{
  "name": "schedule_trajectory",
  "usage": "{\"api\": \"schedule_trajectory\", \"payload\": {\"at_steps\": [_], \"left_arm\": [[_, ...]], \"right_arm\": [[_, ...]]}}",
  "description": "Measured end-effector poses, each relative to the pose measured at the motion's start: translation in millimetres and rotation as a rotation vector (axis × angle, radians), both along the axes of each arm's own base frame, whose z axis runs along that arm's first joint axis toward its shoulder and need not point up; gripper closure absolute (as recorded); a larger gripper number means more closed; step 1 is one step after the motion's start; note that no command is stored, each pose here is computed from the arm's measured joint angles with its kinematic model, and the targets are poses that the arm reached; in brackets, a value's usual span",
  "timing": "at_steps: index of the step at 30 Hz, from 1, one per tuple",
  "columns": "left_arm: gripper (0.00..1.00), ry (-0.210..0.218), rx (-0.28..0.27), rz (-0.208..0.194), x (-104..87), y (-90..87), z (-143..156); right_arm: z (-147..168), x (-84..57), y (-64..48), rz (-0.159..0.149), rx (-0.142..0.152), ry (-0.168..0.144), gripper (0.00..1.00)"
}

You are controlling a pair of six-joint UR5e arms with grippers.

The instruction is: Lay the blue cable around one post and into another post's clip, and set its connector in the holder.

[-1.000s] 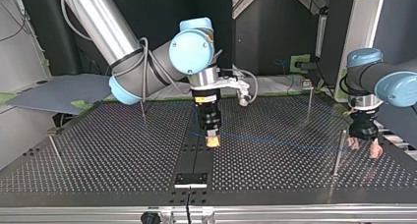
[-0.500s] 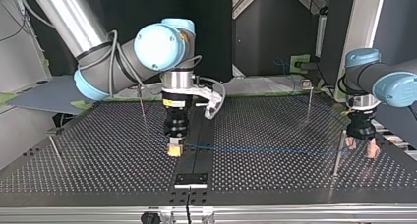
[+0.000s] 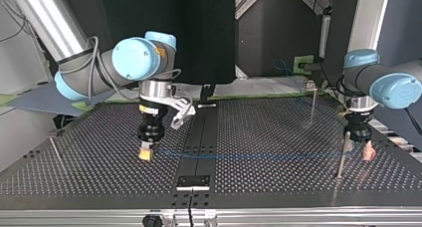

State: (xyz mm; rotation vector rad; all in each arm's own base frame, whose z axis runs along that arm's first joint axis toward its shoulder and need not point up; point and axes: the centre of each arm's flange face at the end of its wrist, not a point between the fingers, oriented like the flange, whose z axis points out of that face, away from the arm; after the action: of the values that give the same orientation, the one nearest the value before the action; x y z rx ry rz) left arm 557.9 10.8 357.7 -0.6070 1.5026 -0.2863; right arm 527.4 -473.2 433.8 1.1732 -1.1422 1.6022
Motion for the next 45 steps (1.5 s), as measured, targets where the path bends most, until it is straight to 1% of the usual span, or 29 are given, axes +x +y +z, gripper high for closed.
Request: {"api": "schedule_trajectory", "payload": {"at_steps": [5,8,15,21,23,24,27,28,29,34,35,40,42,45], "left_arm": [[0.00,0.000,0.000,-0.004,0.0,-2.9,0],[0.00,0.001,0.000,-0.004,-0.1,-3.2,0],[0.00,0.001,0.000,0.001,-0.2,-2.8,0],[0.00,0.001,0.000,0.008,-0.3,-1.5,0],[0.00,0.002,0.001,0.008,-0.4,-1.5,0],[0.00,0.002,0.001,0.009,-0.4,-1.5,0],[0.00,0.002,0.002,0.015,-0.6,-1.3,0],[0.00,0.002,0.002,0.017,-0.6,-1.1,0],[0.00,0.003,0.002,0.019,-0.7,-0.9,0],[0.00,0.003,0.002,0.023,-0.8,-0.8,0],[0.00,0.003,0.002,0.023,-0.8,-1.0,0],[0.00,0.003,0.002,0.022,-0.9,-2.1,0],[0.00,0.003,0.002,0.021,-0.8,-2.4,0],[0.00,0.003,0.001,0.020,-0.8,-3.1,0]], "right_arm": [[-18,-19.7,-22.8,-0.002,-0.002,-0.007,0.81],[-28,-31.7,-34.5,-0.014,-0.002,-0.008,0.81],[-52,-63.6,-60.2,-0.068,-0.002,-0.007,0.81],[-71,-89.7,-77.9,-0.114,-0.001,0.001,0.81],[-77,-96.9,-82.0,-0.131,0.000,0.004,0.81],[-81,-100.1,-83.3,-0.141,0.001,0.005,0.81],[-92,-104.2,-83.0,-0.157,0.003,0.008,0.81],[-95,-104.8,-82.5,-0.160,0.004,0.010,0.81],[-98,-105.4,-81.9,-0.163,0.004,0.012,0.79],[-120,-107.9,-79.0,-0.172,0.011,0.026,0.79],[-125,-108.2,-78.7,-0.175,0.015,0.031,0.76],[-163,-110.5,-77.6,-0.184,0.040,0.067,0.76],[-178,-111.3,-76.6,-0.184,0.051,0.073,0.76],[-192,-114.6,-74.8,-0.186,0.060,0.071,0.76]]}}
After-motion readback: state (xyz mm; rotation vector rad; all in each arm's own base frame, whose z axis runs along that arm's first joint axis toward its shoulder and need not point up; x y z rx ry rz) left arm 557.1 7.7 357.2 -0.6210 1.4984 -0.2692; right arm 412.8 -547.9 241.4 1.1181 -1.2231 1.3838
